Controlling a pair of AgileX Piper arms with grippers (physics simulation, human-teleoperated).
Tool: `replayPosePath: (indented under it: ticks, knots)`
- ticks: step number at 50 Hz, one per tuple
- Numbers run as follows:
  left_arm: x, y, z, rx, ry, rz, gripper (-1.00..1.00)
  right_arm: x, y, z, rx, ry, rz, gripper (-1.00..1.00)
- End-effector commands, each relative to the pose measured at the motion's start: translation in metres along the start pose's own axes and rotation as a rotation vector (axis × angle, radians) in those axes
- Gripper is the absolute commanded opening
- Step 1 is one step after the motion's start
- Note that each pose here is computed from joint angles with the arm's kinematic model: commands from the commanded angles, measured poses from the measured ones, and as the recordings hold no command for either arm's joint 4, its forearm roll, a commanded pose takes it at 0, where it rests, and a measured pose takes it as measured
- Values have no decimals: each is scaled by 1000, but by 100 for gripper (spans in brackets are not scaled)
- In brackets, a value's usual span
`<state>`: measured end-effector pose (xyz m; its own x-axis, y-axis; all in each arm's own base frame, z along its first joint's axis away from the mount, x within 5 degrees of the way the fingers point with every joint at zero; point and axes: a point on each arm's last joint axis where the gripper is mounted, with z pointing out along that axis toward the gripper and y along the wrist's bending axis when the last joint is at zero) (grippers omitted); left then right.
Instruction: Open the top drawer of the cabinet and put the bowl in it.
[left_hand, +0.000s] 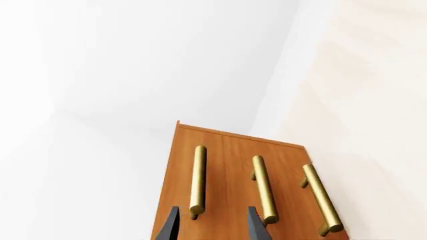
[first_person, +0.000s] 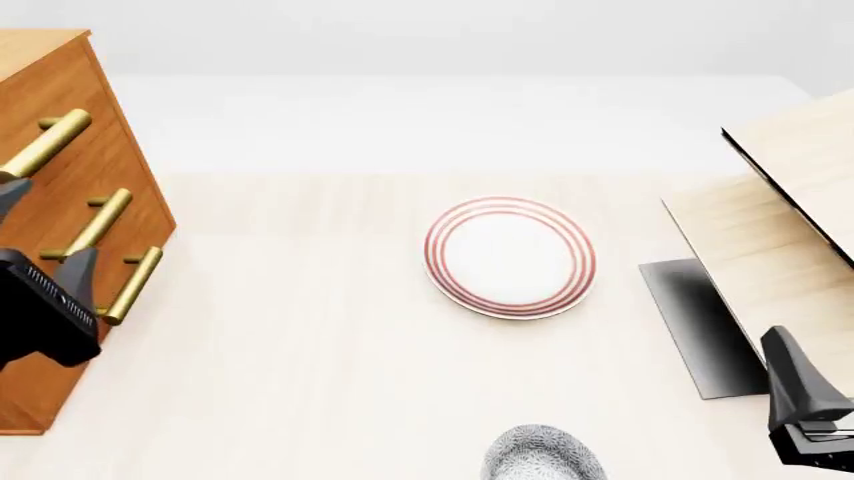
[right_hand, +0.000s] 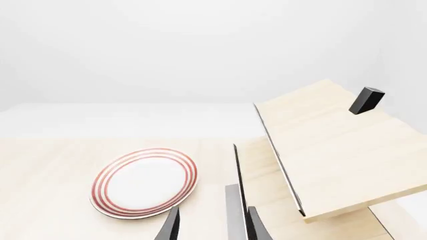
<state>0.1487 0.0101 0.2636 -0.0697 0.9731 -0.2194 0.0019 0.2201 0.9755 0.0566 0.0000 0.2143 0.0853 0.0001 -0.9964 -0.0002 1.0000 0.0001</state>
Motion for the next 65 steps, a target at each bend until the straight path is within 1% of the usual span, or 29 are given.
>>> replayPosePath:
  ticks: [1, 12, 14, 17, 18, 20, 24, 26, 27, 28, 33, 35, 46, 65]
  knots:
    - [3, 3, 5, -35, 16, 67, 100, 0, 0, 0, 0, 0, 0, 100]
    - [6, 4, 16, -44, 35, 86, 100, 0, 0, 0, 0, 0, 0, 100]
    - [8, 5, 15, -64, 44, 99, 100, 0, 0, 0, 0, 0, 0, 100]
    - [8, 8, 16, -61, 49, 87, 100, 0, 0, 0, 0, 0, 0, 100]
    - [10, 5, 17, -58, 57, 98, 100, 0, 0, 0, 0, 0, 0, 100]
    - [11, 5, 17, -71, 59, 105, 100, 0, 0, 0, 0, 0, 0, 100]
    - [13, 5, 20, -66, 73, 109, 100, 0, 0, 0, 0, 0, 0, 100]
    - [13, 7, 21, -71, 74, 108, 100, 0, 0, 0, 0, 0, 0, 100]
    - [14, 9, 20, -95, 75, 113, 100, 0, 0, 0, 0, 0, 0, 100]
    - [13, 12, 21, -82, 76, 98, 100, 0, 0, 0, 0, 0, 0, 100]
    - [16, 13, 24, -99, 90, 103, 100, 0, 0, 0, 0, -1, 0, 100]
    - [15, 15, 25, -95, 89, 91, 100, 0, 0, 0, 0, 0, 0, 100]
    - [20, 15, 38, -96, 104, 94, 100, 0, 0, 0, 0, 0, 0, 100]
    - [27, 14, 70, -100, 118, 87, 100, 0, 0, 0, 0, 0, 0, 100]
